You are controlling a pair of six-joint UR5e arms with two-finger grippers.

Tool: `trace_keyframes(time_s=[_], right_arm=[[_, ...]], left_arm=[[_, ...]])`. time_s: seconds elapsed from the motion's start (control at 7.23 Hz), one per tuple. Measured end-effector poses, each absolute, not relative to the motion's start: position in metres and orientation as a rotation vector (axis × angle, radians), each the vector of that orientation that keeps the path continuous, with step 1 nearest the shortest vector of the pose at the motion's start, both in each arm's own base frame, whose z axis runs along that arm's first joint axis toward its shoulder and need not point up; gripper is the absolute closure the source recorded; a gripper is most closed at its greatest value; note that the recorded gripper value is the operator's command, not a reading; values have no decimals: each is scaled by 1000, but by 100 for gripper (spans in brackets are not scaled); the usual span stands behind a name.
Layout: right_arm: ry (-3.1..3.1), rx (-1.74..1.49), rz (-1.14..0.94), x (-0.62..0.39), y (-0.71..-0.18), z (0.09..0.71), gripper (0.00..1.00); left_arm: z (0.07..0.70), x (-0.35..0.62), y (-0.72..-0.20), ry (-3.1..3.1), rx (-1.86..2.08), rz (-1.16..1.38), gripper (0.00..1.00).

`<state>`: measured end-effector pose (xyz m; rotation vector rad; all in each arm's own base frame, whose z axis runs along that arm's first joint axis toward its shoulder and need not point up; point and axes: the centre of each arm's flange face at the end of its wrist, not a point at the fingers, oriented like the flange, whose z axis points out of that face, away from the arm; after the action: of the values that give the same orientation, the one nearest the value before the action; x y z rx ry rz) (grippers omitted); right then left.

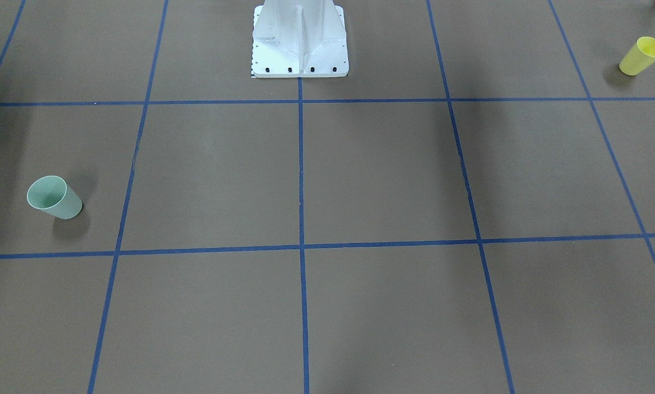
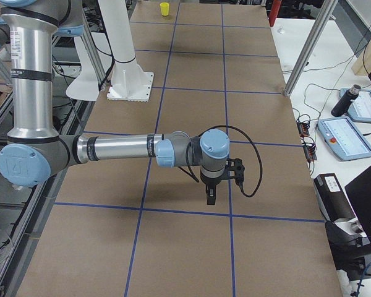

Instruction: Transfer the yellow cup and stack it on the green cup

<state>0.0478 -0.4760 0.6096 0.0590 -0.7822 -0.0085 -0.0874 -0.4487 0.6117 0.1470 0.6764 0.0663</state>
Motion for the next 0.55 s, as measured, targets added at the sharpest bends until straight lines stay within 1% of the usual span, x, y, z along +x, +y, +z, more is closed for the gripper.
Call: trace_keyframes(time_s=[0.55], right_arm=[[-784, 59, -9, 48, -474, 610, 0]], left_arm=[[609, -86, -449, 677, 142, 47, 0]])
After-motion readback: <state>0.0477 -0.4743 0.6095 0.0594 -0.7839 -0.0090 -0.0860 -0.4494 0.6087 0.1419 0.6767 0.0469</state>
